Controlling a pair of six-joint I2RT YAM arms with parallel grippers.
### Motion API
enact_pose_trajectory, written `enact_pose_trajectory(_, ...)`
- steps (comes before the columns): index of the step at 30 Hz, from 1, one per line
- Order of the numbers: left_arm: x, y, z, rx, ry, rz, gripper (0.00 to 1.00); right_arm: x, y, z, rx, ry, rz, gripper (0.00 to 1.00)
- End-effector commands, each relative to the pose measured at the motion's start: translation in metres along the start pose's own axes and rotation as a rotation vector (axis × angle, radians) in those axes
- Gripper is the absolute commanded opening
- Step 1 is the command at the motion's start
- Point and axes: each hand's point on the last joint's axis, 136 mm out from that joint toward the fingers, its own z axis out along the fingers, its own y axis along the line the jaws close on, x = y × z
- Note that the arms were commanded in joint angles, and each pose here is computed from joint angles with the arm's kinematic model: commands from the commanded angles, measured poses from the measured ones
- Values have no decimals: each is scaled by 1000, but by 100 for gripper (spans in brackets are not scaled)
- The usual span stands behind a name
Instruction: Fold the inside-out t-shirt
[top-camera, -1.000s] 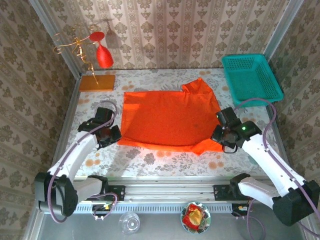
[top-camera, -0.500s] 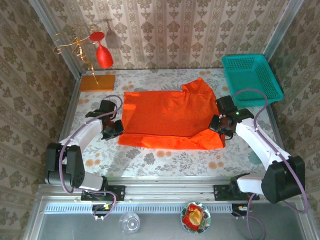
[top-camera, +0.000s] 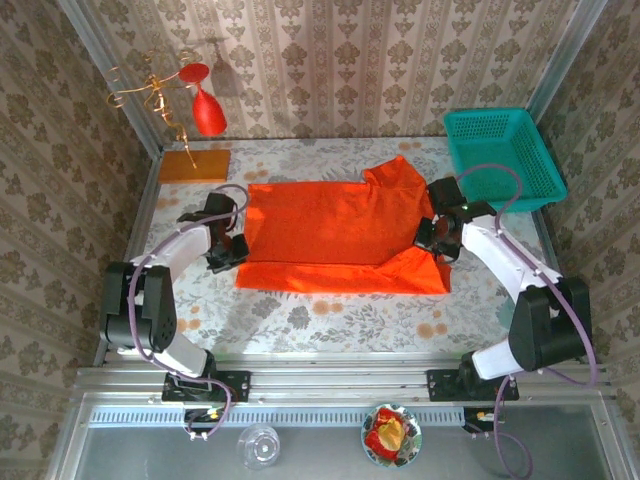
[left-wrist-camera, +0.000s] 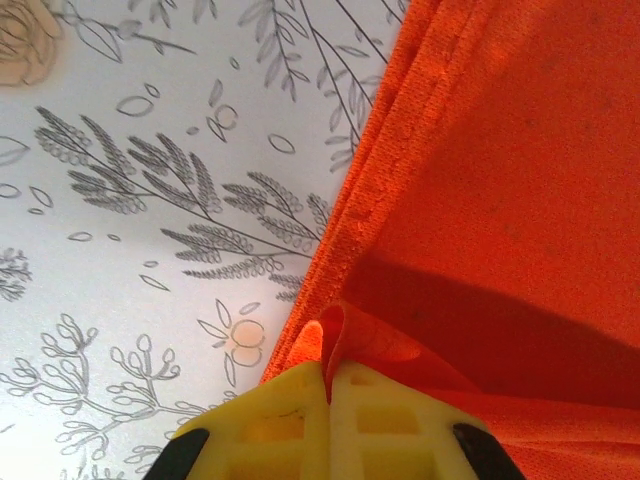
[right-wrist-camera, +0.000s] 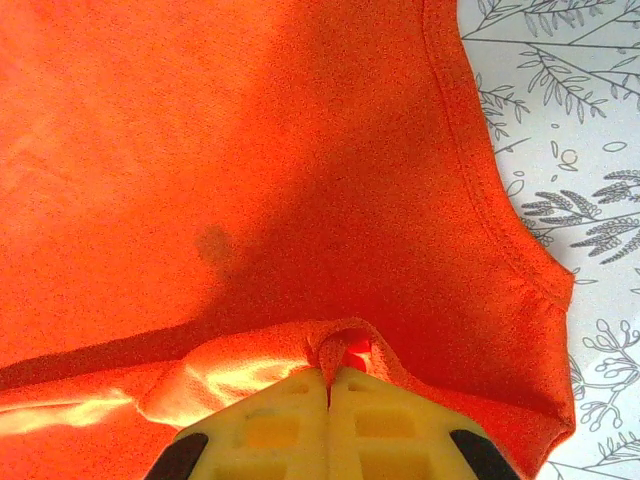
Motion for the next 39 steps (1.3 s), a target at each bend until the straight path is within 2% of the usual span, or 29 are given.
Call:
enact_pose_trajectory(1,-9,10,-4,-59,-19,-2,0,-11,6,0,-13,-11,-18,0)
enact_pose_trajectory(19,-23,0,-2,-21,-42,8,0,-27,4,5,15,-24,-22,0)
enact_pose_trajectory(24,-27,-13,-3,45,-59,28,0,-27,3,9,19,-18,-22,0)
enact_pose_trajectory(28,-30,-13,-5,43,-71,38,1,-27,3,12,24,-15,-20,0)
enact_pose_trajectory(36,-33,-21,-2,78,-70,58,4,-30,1,12,44,-27,-17,0)
enact_pose_trajectory(39,-35,-23,-6,90,-84,63,9,-32,0,8,44,-35,-17,3)
